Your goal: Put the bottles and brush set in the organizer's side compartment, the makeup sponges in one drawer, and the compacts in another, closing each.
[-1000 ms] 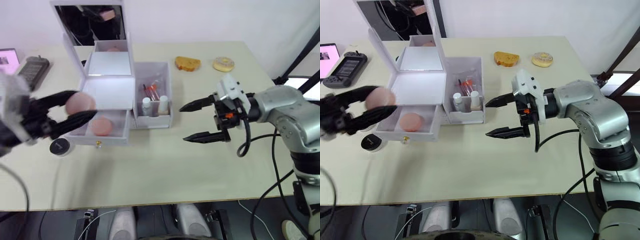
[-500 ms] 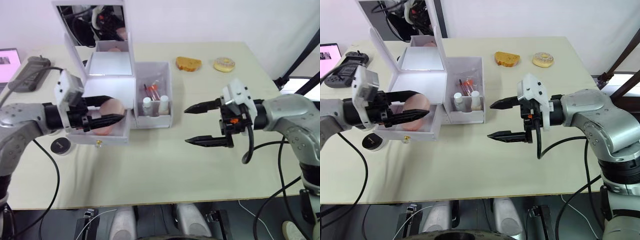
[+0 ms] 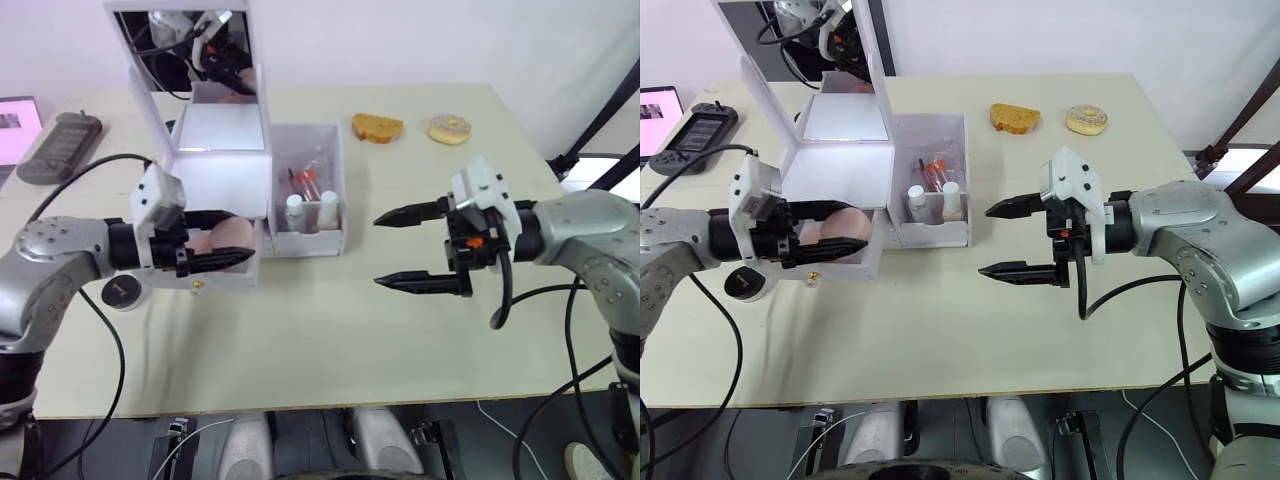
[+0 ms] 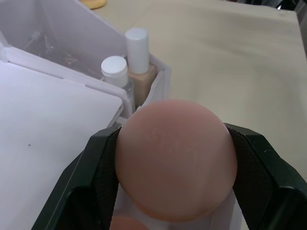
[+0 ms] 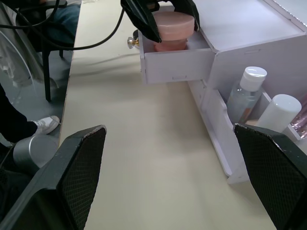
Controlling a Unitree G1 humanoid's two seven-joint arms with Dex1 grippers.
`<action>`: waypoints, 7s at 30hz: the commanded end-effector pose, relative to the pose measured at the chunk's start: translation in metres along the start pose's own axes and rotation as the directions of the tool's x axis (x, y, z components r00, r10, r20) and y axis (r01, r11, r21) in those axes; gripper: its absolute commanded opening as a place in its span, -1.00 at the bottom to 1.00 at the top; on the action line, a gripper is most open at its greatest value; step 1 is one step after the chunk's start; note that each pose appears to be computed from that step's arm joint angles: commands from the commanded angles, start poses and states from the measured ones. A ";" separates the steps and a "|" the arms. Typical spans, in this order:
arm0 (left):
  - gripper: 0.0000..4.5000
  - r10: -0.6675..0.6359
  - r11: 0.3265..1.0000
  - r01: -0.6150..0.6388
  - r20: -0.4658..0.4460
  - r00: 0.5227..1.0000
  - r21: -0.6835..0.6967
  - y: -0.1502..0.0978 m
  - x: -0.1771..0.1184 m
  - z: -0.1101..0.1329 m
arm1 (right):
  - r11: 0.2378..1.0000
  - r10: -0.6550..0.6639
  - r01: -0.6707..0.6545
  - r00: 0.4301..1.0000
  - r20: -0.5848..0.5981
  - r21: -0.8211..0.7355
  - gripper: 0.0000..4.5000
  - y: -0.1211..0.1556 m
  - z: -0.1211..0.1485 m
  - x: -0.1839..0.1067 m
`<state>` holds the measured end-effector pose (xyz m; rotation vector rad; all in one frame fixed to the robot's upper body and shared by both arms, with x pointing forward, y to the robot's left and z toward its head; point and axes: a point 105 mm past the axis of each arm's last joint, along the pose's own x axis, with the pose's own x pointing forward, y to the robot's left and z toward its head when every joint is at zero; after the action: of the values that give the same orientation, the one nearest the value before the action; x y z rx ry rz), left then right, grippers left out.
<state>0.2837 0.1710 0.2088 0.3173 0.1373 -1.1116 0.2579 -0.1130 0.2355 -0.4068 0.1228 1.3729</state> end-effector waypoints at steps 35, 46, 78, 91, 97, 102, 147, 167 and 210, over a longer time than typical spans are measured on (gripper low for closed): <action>0.72 0.115 0.990 -0.115 0.007 0.993 0.080 0.018 -0.051 0.031 | 0.998 0.008 -0.006 1.000 0.026 -0.065 1.00 0.000 0.014 -0.003; -0.99 0.052 0.993 -0.040 -0.102 0.993 0.110 0.010 -0.048 0.010 | 0.997 0.018 -0.016 0.999 0.031 -0.073 1.00 0.000 0.017 -0.002; -0.99 0.023 0.987 0.020 -0.260 0.965 0.162 0.027 -0.028 -0.022 | 0.997 -0.027 0.029 0.999 0.025 -0.074 1.00 -0.001 0.018 -0.005; -0.99 0.040 0.974 0.062 -0.437 0.899 0.218 0.031 -0.041 -0.021 | 0.996 -0.025 0.027 0.999 0.029 -0.082 1.00 -0.002 0.018 -0.004; -0.99 0.086 0.966 0.045 -0.479 0.874 0.256 0.038 -0.048 -0.020 | 0.996 -0.028 0.030 0.999 0.031 -0.083 1.00 -0.003 0.019 -0.004; -0.99 0.089 0.964 0.048 -0.485 0.870 0.263 0.039 -0.050 -0.014 | 0.996 -0.027 0.030 0.999 0.031 -0.084 1.00 -0.003 0.019 -0.004; -0.99 0.060 0.870 0.208 -0.514 0.856 0.446 0.035 0.002 -0.006 | 0.995 -0.049 0.052 0.998 0.043 -0.086 1.00 -0.002 0.023 -0.004; -0.99 0.032 0.978 0.017 -0.230 0.973 0.207 0.023 -0.041 0.051 | 0.997 -0.008 0.011 0.999 0.048 -0.073 1.00 -0.006 0.024 -0.008; -0.99 0.678 0.720 -0.632 0.098 0.728 -0.287 -0.073 -0.085 -0.082 | 0.990 -0.025 0.034 0.997 0.071 -0.135 1.00 -0.044 0.010 -0.010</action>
<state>0.1842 0.2408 0.1358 -0.0119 -0.0070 -0.3923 0.3025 -0.1238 0.2421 -0.4471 0.0249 1.3779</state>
